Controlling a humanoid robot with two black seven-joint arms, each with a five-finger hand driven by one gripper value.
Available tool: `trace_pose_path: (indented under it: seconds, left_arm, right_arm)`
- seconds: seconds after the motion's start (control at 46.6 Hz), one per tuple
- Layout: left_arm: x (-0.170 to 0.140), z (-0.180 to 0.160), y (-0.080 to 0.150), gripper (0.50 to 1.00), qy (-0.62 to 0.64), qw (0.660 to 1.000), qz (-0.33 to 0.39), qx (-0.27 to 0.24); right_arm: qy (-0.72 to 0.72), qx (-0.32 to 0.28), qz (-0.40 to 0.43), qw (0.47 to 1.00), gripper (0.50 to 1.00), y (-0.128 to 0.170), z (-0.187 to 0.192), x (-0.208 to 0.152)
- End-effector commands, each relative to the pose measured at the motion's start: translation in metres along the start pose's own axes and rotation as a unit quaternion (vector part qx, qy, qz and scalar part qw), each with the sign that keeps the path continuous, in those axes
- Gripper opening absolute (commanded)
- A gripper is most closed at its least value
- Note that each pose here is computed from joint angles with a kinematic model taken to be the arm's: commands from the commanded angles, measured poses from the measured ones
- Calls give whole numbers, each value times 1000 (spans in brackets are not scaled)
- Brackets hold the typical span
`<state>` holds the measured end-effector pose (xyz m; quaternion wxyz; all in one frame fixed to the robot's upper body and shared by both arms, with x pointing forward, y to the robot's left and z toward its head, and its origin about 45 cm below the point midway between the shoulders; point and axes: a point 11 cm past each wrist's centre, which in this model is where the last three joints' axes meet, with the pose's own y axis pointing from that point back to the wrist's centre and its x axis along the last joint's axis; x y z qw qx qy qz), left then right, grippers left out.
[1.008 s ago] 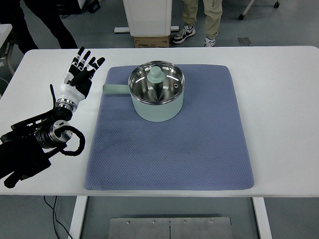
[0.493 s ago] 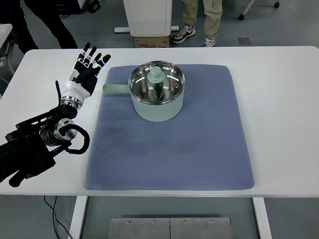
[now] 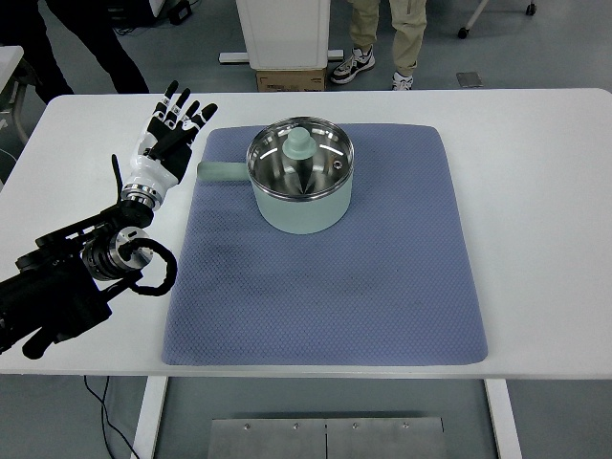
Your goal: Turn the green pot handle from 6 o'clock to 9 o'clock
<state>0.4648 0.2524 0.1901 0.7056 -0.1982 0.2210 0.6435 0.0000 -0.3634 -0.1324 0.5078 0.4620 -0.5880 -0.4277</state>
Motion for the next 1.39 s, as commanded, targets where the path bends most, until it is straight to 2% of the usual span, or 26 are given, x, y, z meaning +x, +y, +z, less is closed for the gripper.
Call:
trace_pose_path:
  seconds: [0.0, 1.051, 1.372]
  left_arm:
    - [2, -1, 1, 1000, 0, 1000, 1, 1]
    - [1, -3, 2, 1000, -12, 1000, -7, 5]
    - [0, 0, 1, 1000, -7, 1000, -7, 0]
  right_arm:
    - [0, 1, 0, 1000, 1000, 0, -1, 0]
    - [-3, -4, 2, 1000, 1000, 0, 3, 1]
    - [-1, -14, 2, 1000, 1000, 1, 15, 2]
